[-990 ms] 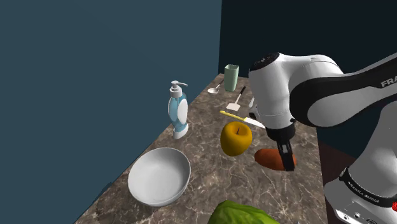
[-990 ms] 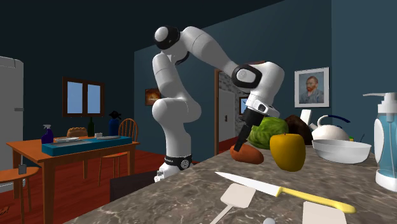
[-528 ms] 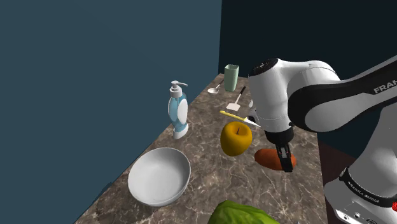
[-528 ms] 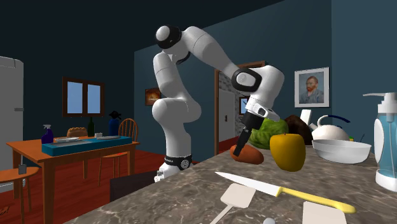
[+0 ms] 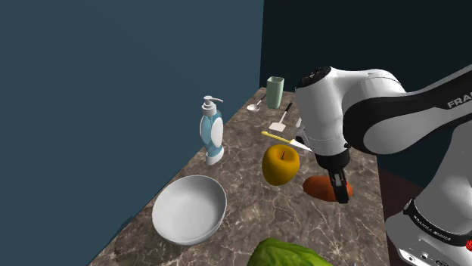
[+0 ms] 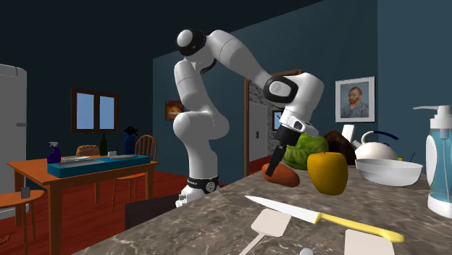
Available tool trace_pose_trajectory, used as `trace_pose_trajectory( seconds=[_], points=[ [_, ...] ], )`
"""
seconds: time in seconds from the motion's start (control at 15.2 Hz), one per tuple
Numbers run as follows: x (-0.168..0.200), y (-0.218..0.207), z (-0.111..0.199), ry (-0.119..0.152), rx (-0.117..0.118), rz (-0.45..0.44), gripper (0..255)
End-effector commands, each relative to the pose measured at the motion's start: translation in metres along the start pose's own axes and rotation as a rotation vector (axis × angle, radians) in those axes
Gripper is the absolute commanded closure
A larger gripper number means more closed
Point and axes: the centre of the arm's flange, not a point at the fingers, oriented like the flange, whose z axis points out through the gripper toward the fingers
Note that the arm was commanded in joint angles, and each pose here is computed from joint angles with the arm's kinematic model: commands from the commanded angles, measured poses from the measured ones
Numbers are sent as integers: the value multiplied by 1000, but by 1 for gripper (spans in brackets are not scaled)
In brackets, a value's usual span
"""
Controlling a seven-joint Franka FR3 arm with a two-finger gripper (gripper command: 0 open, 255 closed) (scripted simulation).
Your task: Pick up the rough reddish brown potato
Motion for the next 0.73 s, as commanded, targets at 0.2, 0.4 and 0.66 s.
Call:
trace_pose_trajectory(
  seconds=[0.2, 0.4, 0.66],
  points=[
    [-11, -1, -23, 0, 0, 0, 255],
    [-17, -1, -38, 0, 0, 0, 255],
    [-26, -1, -57, 0, 0, 0, 255]
  ],
)
